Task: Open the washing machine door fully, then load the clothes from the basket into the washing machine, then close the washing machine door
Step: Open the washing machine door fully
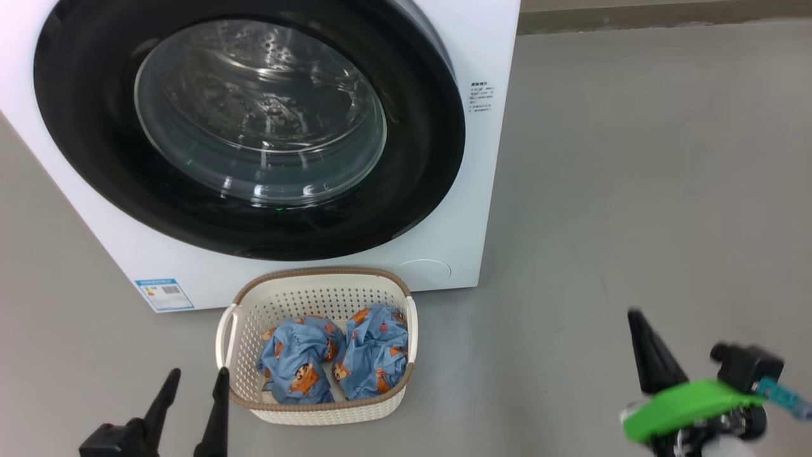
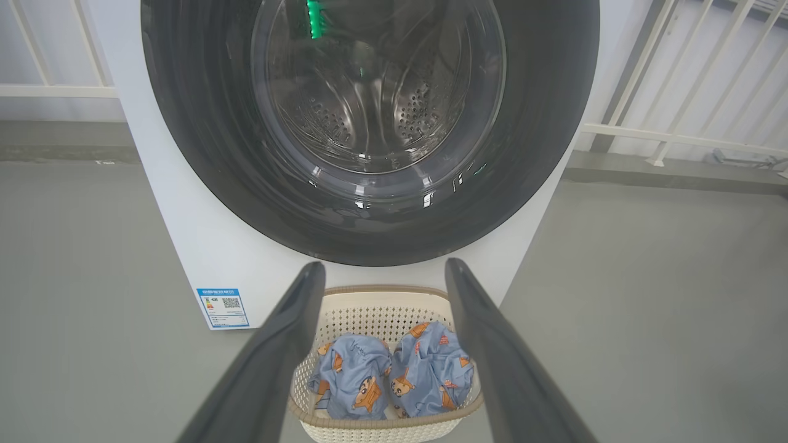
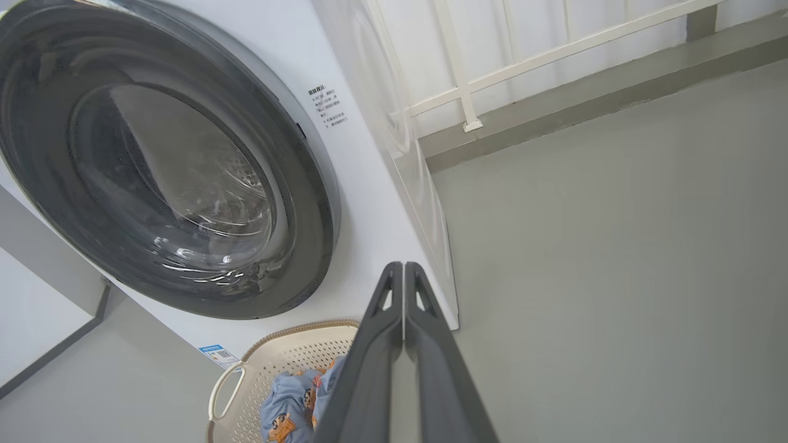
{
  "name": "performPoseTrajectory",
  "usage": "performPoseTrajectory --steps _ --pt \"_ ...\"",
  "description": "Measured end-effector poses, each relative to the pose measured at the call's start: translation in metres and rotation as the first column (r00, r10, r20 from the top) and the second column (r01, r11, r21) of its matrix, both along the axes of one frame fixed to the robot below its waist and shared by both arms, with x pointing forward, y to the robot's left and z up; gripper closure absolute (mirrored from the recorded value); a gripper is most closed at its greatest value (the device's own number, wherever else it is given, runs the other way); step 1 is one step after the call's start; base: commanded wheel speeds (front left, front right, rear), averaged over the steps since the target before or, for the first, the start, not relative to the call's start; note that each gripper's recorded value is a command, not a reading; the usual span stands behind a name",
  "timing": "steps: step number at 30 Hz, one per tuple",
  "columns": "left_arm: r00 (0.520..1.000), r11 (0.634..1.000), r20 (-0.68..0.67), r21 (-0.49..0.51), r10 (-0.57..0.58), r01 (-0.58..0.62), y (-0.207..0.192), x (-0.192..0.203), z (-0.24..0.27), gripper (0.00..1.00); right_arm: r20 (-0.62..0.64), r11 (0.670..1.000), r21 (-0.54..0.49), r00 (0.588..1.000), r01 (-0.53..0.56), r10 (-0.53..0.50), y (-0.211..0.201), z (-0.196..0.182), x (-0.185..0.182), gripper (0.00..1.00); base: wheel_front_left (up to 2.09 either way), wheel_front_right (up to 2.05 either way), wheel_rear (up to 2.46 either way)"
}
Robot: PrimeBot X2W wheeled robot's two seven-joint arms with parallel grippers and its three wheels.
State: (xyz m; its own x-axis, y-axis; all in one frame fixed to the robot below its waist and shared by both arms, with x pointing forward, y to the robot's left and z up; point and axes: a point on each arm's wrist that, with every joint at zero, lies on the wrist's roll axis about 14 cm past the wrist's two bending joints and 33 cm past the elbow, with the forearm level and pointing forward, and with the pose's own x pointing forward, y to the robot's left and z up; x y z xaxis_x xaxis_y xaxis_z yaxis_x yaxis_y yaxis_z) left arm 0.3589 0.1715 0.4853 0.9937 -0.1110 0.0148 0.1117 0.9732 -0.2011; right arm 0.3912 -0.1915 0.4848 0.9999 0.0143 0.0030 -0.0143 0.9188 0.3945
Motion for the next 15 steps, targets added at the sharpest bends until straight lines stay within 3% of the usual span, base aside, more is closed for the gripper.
performPoseTrajectory --steps 6,11,15 --pt "1.000 1.000 -0.015 -0.016 -0.009 0.009 -0.006 0.000 -0.005 0.00 0.110 0.975 0.221 0.994 -0.005 -0.020 0.009 0.041 0.032 1.00 0.00 0.00 0.00" --pt "1.000 1.000 -0.020 -0.025 -0.008 0.008 -0.006 0.002 -0.006 0.00 0.179 0.897 0.441 0.982 -0.029 -0.056 0.011 0.072 0.059 1.00 0.00 0.00 0.00" --pt "1.000 1.000 -0.011 -0.024 -0.008 0.008 -0.006 0.008 -0.003 0.00 0.213 0.848 0.526 0.975 -0.064 -0.058 0.011 0.091 0.080 1.00 0.00 0.00 0.00"
